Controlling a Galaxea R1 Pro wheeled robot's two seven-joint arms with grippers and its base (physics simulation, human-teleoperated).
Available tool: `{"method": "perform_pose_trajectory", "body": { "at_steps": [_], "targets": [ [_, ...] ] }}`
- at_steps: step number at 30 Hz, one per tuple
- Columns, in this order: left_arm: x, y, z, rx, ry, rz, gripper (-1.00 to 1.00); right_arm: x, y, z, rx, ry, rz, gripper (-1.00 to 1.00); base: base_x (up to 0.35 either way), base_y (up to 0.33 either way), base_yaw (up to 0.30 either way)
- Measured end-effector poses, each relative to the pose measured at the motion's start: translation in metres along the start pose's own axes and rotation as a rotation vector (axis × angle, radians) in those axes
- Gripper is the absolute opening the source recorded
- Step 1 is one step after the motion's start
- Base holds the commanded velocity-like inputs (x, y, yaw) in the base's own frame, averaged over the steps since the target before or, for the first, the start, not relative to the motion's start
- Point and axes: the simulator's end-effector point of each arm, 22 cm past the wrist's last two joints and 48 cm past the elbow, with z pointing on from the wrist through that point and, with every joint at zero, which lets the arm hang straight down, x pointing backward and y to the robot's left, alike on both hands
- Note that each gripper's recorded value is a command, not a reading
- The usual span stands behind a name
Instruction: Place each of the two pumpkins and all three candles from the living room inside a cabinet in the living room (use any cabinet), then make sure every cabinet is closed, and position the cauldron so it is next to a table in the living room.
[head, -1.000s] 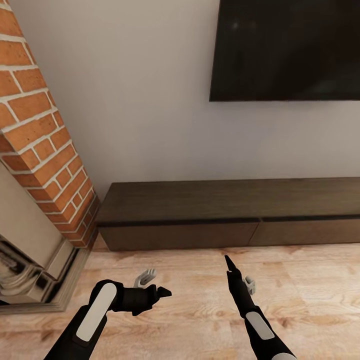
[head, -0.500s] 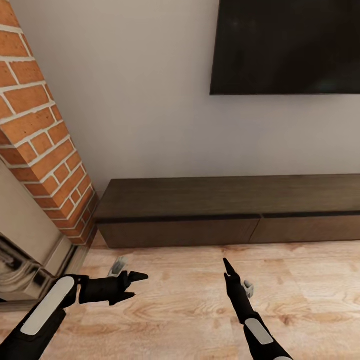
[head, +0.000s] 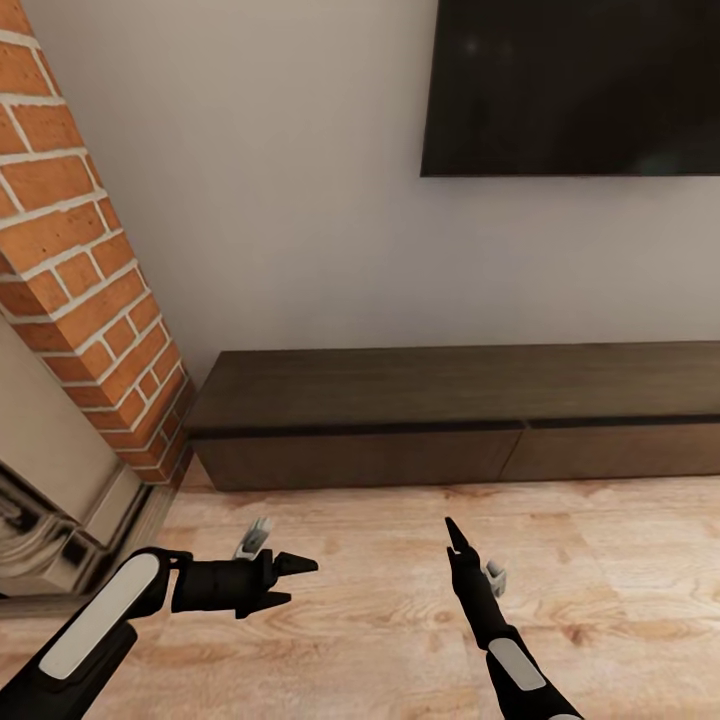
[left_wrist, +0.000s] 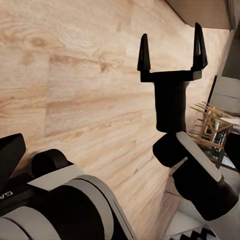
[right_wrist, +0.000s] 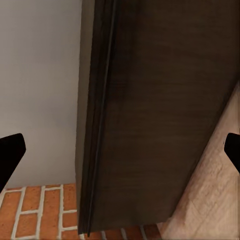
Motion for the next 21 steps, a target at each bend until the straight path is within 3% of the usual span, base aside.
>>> {"method": "perform_pose_trajectory", "body": {
  "at_steps": [11,14,21],
  "targets": [
    [0.006,0.000,0.010,0.075,0.013,-0.040,1.00,0.001,-0.020,0.000,-0.001,-0.001,-0.003,1.00,0.000,0.000,0.000],
    [0.006,0.000,0.010,0.078,0.014,-0.042,1.00,0.002,-0.018,0.000,-0.010,0.000,-0.002,1.00,0.000,0.000,0.000],
    [0.006,0.002,0.010,0.077,0.013,-0.049,1.00,0.004,0.004,-0.001,-0.107,0.004,-0.002,1.00,0.013,0.000,0.000]
  ]
}}
